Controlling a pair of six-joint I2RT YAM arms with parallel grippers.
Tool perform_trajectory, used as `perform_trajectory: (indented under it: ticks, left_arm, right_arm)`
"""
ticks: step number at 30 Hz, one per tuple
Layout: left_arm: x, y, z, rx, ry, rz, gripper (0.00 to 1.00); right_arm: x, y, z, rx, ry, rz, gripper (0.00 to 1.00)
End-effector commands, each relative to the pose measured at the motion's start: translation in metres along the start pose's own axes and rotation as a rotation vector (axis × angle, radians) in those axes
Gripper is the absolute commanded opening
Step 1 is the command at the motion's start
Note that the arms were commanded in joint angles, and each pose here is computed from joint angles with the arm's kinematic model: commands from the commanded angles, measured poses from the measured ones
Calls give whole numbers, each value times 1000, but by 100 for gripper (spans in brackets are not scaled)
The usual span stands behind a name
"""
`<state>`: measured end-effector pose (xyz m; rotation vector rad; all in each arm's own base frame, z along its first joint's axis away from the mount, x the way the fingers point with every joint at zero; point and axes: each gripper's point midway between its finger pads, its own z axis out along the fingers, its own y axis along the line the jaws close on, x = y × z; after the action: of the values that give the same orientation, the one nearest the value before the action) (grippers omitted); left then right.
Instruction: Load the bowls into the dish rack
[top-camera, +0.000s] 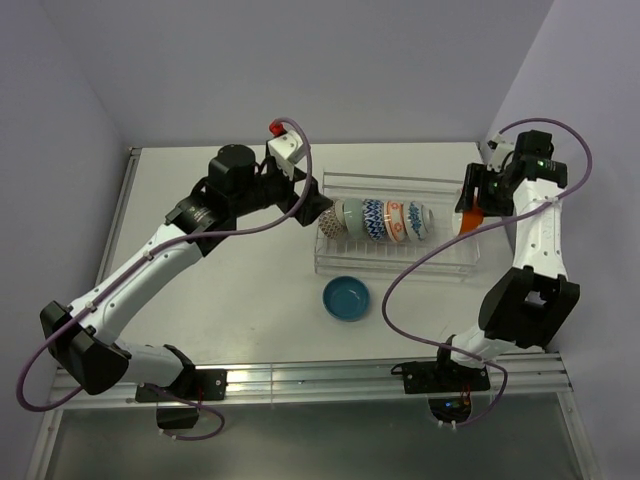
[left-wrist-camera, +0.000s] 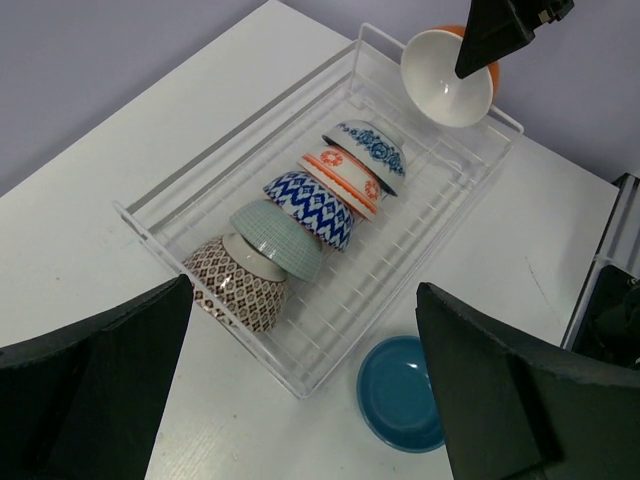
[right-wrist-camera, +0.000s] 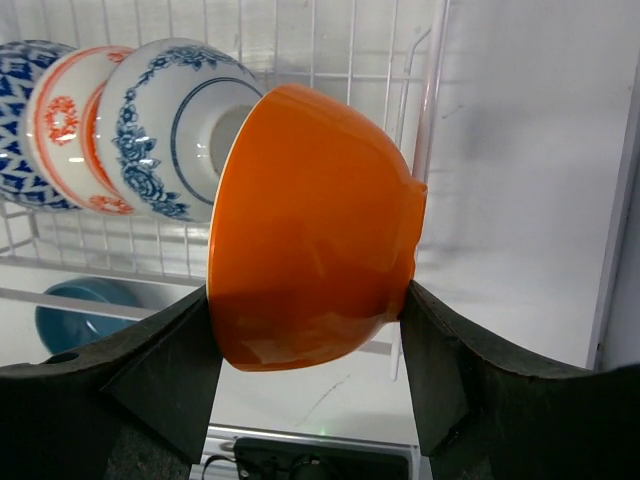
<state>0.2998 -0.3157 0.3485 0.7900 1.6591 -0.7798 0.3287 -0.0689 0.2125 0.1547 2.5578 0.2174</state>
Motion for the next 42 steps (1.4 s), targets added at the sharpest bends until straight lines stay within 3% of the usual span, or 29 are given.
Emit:
perform_trajectory:
  ticks: [1, 13, 39, 42]
  left_arm:
    - [-15, 4, -14, -5, -40, 13, 100]
    - [-9, 28, -26, -60, -30, -6, 100]
    - [-5, 32, -32, -67, -36, -4, 99]
    - [-5, 33, -32, -69, -33, -7, 99]
  right_arm:
    - [-15, -4, 9, 48, -48, -51, 0]
    - [-10, 9, 52, 85, 18, -89, 0]
    - [16, 15, 90, 146, 125, -118, 0]
    - [18, 17, 92, 141, 145, -104, 9]
